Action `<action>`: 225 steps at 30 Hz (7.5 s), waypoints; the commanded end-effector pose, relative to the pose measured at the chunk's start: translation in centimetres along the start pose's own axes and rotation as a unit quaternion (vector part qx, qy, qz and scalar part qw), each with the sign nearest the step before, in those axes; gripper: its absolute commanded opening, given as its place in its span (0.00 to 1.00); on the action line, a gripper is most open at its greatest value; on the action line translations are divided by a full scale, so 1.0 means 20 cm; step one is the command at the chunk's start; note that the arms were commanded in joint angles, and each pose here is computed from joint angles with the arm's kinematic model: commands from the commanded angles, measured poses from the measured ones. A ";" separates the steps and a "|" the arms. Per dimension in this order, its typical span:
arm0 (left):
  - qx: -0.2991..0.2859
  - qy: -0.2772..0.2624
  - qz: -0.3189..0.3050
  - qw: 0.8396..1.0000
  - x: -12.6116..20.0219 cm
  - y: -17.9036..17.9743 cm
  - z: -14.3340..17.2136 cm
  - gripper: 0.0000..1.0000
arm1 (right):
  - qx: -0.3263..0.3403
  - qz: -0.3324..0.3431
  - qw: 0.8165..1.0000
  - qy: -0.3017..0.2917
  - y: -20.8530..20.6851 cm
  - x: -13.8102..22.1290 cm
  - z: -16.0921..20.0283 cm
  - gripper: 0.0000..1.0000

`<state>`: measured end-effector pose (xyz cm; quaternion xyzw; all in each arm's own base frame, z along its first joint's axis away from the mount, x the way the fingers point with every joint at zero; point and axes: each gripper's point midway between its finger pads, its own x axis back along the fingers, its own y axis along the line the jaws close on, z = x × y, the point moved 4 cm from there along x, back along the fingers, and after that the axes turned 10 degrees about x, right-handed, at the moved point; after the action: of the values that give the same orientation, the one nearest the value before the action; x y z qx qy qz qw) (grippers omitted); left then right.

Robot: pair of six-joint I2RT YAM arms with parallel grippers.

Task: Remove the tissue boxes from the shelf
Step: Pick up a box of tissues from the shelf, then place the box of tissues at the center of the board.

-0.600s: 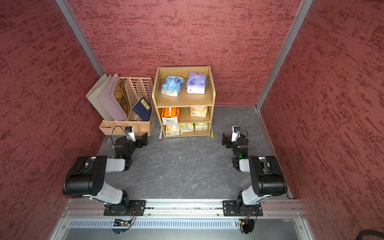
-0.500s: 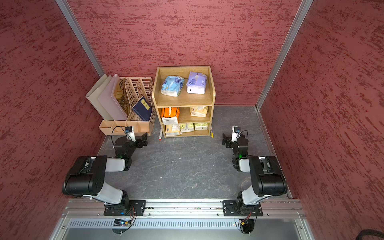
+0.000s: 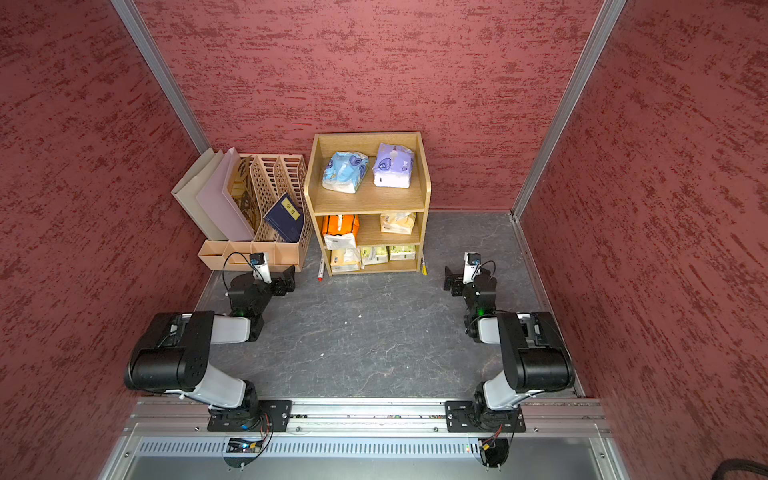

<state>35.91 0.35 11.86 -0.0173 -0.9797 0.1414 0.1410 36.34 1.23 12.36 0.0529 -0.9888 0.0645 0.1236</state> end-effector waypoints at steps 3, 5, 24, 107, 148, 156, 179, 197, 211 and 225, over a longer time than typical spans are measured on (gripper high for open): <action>-0.003 -0.012 -0.001 1.000 0.00 0.00 -0.05 1.00 | 0.003 -0.002 1.000 -0.003 -0.01 -0.01 -0.02 0.99; 0.001 -0.022 -0.037 0.999 0.03 0.01 -0.12 1.00 | 0.003 -0.001 1.000 -0.004 -0.01 -0.01 -0.02 0.98; 0.162 -0.070 -0.030 0.984 0.79 -0.29 -0.87 1.00 | -0.174 0.071 0.957 0.221 -0.18 0.17 -0.39 0.98; 0.159 0.171 0.110 0.966 0.46 -1.11 -1.31 1.00 | -0.316 -0.228 0.917 0.091 1.24 -0.38 -1.66 0.59; 0.191 0.113 0.102 0.970 0.70 -0.98 -1.38 1.00 | -0.230 -0.304 0.923 0.059 1.09 0.13 -1.88 0.00; 0.197 0.110 0.110 0.968 0.75 -0.98 -1.39 1.00 | -0.175 -0.401 0.895 0.087 1.10 0.41 -1.77 0.00; 0.344 0.123 0.066 0.929 0.91 -0.80 -1.01 1.00 | -0.101 -0.432 0.850 0.283 1.25 0.80 -0.74 0.00; 0.303 0.123 0.018 0.945 0.97 -0.72 -0.96 1.00 | -0.068 -0.416 0.822 0.384 1.64 0.44 -0.18 0.05; 0.317 0.137 -0.020 0.938 0.91 -0.64 -0.80 1.00 | -0.048 -0.316 0.858 0.403 1.35 0.60 -0.22 0.43; 0.338 0.150 -0.011 0.929 0.85 -0.67 -0.79 1.00 | -0.097 -0.360 0.805 0.461 1.50 0.62 0.09 0.37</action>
<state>23.79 -6.84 33.21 0.0375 -0.8399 0.4479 0.3043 19.28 26.92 8.89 0.3176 -0.7242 -0.0319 0.6112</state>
